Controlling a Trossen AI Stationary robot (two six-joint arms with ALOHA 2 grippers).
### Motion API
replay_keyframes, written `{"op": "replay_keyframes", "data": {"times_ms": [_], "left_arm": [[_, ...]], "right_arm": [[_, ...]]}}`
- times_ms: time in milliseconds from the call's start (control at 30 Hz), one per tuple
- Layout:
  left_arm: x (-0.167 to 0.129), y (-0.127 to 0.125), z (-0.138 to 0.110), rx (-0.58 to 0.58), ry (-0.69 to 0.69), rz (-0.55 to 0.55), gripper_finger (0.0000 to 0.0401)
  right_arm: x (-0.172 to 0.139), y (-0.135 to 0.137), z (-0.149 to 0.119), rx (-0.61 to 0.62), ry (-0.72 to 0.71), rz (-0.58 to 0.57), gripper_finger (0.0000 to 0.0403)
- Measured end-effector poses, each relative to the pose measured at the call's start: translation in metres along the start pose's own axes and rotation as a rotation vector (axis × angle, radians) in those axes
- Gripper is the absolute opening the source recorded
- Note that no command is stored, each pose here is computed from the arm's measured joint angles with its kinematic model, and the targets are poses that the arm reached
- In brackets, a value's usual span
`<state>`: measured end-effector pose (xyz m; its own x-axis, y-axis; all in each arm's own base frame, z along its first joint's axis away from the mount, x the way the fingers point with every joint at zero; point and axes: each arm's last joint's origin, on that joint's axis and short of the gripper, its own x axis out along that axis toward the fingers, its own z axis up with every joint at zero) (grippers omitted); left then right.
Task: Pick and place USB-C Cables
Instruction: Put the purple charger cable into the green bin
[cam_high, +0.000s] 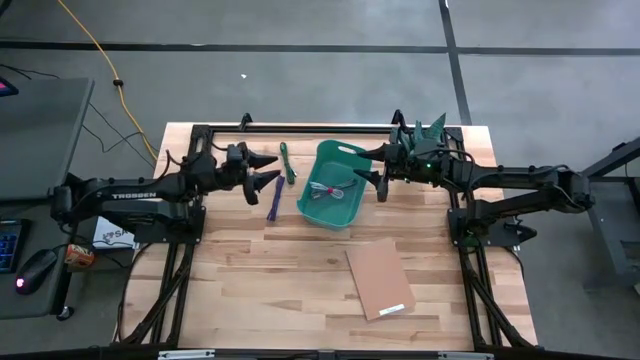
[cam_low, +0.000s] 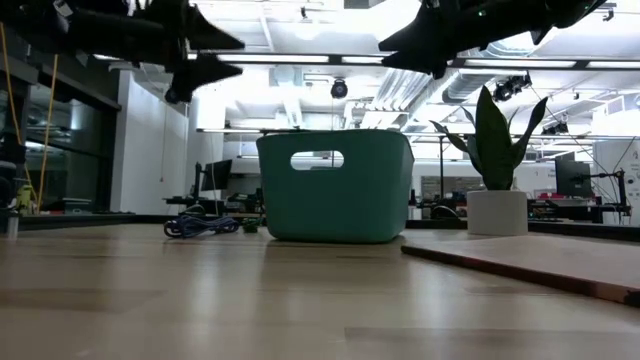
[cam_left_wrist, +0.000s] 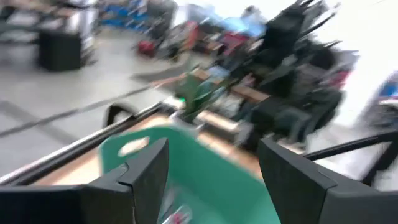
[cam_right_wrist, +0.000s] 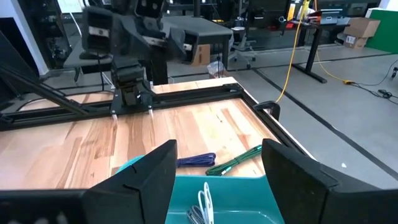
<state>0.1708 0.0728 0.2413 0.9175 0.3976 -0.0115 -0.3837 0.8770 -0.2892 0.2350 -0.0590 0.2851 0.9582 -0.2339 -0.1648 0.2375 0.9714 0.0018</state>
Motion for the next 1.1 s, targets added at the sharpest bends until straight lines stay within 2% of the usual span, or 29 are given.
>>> {"op": "replay_keyframes", "data": {"times_ms": [233, 400, 600, 867, 1100], "left_arm": [[0.002, -0.021, 0.012, -0.022, 0.214, 0.310, 0.0220], [0.004, -0.034, 0.002, -0.015, 0.366, 0.526, 0.0220], [0.022, -0.042, -0.023, -0.046, 0.527, 0.597, 0.0220], [0.049, -0.033, -0.056, -0.053, 0.777, 0.727, 0.0220], [0.062, -0.024, -0.077, -0.096, 0.854, 0.784, 0.0220]], "right_arm": [[0.000, 0.000, 0.000, 0.000, 0.000, 0.000, 0.0227], [0.000, 0.000, 0.000, 0.003, 0.000, 0.000, 0.0227], [0.000, 0.000, 0.000, 0.027, 0.001, 0.000, 0.0227], [0.000, 0.000, -0.001, 0.027, 0.012, 0.000, 0.0227], [0.000, 0.000, -0.001, 0.026, 0.014, 0.000, 0.0227]]}}
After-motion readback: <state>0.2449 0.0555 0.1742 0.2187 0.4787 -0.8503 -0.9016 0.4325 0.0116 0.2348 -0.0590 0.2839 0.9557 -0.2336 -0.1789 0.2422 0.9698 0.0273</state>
